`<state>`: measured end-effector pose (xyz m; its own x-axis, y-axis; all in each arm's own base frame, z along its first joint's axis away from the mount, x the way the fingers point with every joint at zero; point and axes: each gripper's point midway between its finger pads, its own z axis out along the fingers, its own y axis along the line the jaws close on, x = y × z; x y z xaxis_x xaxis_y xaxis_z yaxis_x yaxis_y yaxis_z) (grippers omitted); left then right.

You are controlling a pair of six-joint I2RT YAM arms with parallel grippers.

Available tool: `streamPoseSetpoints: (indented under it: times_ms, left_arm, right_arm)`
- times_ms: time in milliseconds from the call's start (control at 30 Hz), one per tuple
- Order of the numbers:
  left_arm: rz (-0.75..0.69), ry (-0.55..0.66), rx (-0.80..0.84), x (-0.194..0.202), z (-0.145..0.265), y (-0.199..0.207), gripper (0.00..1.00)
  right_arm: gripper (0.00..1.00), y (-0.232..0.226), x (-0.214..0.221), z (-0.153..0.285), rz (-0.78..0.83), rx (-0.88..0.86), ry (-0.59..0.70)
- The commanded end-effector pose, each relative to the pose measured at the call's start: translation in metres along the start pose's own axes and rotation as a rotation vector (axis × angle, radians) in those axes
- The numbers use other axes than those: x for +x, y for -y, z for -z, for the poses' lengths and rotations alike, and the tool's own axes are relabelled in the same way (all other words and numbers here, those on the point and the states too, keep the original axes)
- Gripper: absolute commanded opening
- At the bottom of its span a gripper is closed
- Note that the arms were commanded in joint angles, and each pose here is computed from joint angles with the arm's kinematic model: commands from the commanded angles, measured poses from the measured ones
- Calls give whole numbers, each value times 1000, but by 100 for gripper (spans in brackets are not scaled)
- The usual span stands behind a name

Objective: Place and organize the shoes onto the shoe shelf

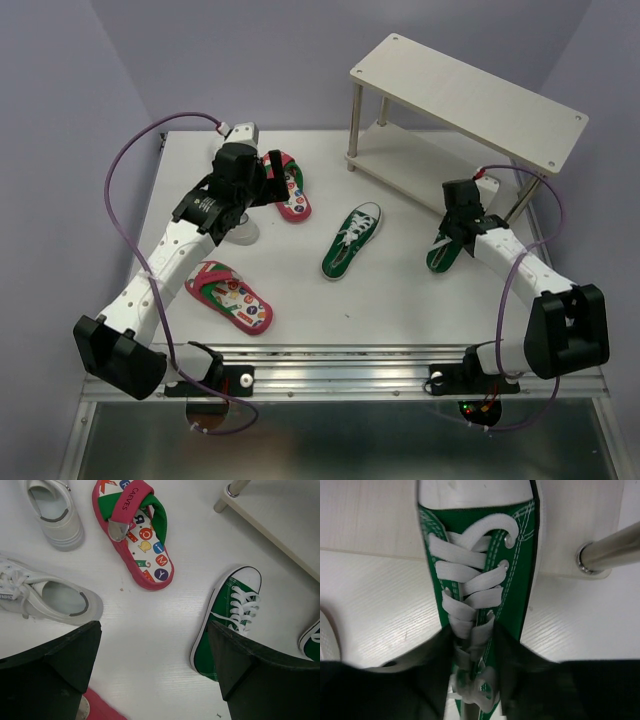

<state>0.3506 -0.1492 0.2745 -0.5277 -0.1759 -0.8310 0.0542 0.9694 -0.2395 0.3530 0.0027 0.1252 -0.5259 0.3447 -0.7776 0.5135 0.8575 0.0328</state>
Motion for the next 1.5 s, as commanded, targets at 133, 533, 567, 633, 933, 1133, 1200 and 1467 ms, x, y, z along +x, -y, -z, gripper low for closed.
streamPoseSetpoints:
  times_ms: [133,533,567,633,933,1133,1200,1467]
  left_arm:
    - [-16,30,1,-5,12,-3,98]
    - [-26,33,2,0,10,-5,98]
    - [-29,34,4,0,10,-5,98]
    - [-32,32,5,1,8,-4,98]
    - [-38,12,8,5,-1,-2,98]
    - [-33,14,7,4,-4,-1,98]
    - [-31,14,9,3,-6,0,98]
    - [-21,5,10,3,-13,4,98]
  right_arm:
    - [62,-9,-34,10,-148,-68,133]
    - [93,-7,11,46,-202,-122,14]
    - [98,-7,15,48,-198,-121,9]
    - [100,-7,32,51,-179,-107,-7]
    - [85,4,69,36,-122,-17,-28]
    - [62,5,77,31,-99,-2,-45]
    - [59,2,79,31,-97,-11,-61]
    - [69,2,92,40,-131,-40,-112]
